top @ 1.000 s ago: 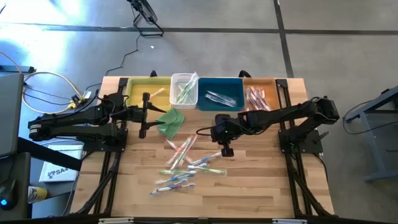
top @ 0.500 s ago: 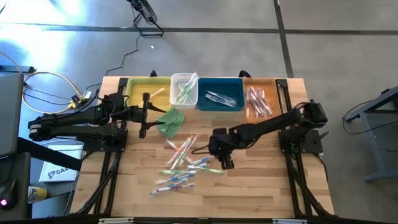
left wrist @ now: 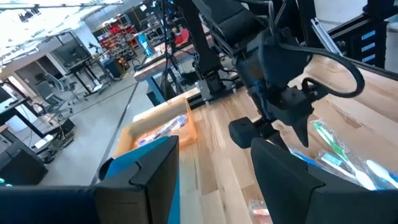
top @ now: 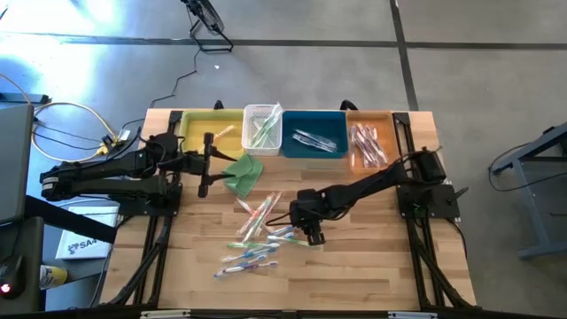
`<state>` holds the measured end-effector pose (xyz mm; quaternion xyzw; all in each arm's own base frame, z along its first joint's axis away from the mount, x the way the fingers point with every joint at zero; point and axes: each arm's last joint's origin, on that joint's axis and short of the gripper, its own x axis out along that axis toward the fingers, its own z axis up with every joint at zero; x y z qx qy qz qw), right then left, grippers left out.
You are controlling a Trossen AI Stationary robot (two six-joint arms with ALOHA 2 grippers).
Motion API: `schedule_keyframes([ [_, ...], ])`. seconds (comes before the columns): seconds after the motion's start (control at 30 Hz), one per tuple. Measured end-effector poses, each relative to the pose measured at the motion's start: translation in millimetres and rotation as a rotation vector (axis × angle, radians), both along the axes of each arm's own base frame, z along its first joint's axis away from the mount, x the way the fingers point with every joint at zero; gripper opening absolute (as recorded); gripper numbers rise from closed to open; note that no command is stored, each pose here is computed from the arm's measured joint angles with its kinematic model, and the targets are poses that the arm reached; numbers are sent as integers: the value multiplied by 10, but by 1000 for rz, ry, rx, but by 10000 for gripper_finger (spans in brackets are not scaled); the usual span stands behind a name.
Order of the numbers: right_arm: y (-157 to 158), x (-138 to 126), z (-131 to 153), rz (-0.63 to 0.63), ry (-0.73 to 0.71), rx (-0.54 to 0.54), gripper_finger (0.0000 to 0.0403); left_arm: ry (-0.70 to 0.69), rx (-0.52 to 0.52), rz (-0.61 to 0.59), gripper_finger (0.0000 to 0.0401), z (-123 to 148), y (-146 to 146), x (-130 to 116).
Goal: Pick & Place Toothbrushes
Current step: Put the blue toothbrush into the blue bin
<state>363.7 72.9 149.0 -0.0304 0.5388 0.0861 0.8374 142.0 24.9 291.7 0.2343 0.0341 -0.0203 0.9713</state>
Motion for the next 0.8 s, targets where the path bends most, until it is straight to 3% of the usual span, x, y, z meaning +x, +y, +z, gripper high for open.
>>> schedule_keyframes([
  [0.37, -14, 8, -126, -13, 37, -39, 146, 46, -10, -2, 195, -45, -2, -5],
  [0.8, -24, 4, -129, -14, 39, -68, 13, 45, -10, -2, 195, -44, -1, -4],
])
